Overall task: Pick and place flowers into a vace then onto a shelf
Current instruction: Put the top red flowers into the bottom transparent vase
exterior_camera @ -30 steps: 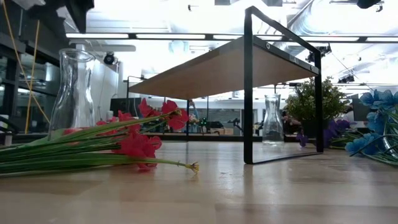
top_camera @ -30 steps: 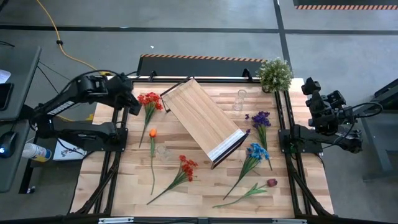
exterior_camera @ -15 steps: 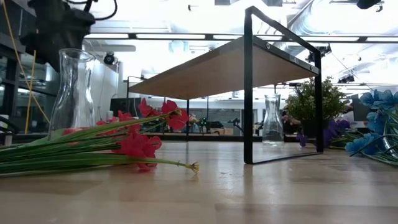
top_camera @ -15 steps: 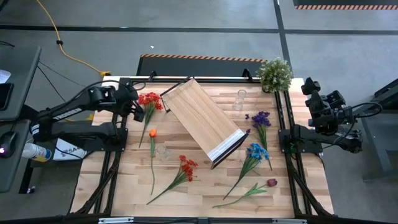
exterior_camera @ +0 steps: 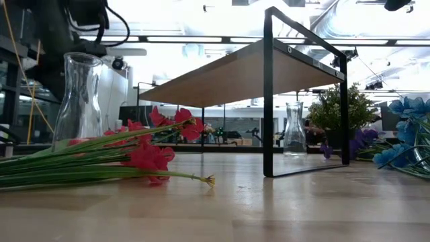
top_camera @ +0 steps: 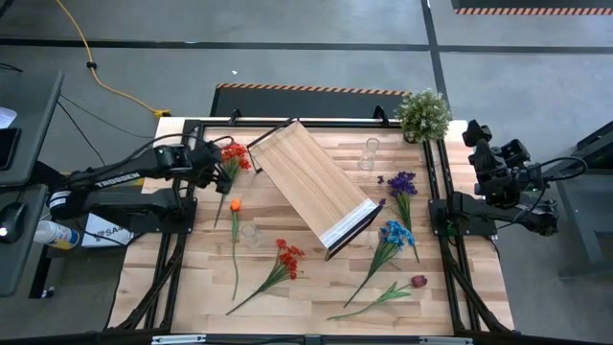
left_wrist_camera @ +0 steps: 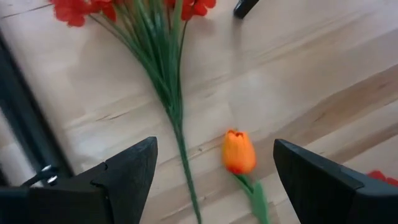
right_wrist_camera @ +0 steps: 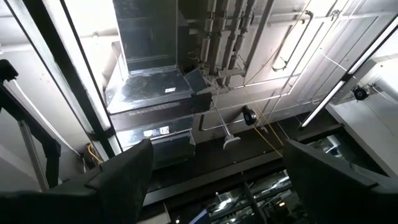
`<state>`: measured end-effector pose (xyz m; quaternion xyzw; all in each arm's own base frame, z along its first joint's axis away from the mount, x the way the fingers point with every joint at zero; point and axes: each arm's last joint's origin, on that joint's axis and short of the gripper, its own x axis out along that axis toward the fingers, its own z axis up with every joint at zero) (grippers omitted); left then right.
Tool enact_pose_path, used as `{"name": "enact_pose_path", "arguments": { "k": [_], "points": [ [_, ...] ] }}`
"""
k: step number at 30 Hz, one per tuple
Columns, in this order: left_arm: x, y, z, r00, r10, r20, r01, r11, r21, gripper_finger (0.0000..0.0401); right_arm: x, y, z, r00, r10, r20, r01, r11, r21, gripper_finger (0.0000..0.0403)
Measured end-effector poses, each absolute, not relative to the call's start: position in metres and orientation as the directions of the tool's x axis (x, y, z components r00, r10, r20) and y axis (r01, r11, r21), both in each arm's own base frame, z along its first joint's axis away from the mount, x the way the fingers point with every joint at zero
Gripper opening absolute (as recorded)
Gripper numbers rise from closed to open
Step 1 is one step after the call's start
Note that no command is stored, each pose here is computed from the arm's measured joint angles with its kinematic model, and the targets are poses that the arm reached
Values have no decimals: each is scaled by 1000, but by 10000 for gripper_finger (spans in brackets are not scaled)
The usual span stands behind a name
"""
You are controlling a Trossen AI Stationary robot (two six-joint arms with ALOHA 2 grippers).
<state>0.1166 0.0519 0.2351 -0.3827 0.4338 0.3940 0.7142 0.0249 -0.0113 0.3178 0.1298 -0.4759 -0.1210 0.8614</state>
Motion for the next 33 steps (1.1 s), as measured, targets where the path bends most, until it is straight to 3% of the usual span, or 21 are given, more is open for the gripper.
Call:
{"name": "enact_pose_path", "arguments": {
  "k": [20,33],
  "points": [
    [114,50,177,298,189,-936,-901,379,-210,353,25,-11,318,521,-332,786,85,937,340,344],
    [119,55,170,283,272,-920,-913,371,-171,353,26,-11,317,525,-333,783,88,937,339,344]
  ]
}}
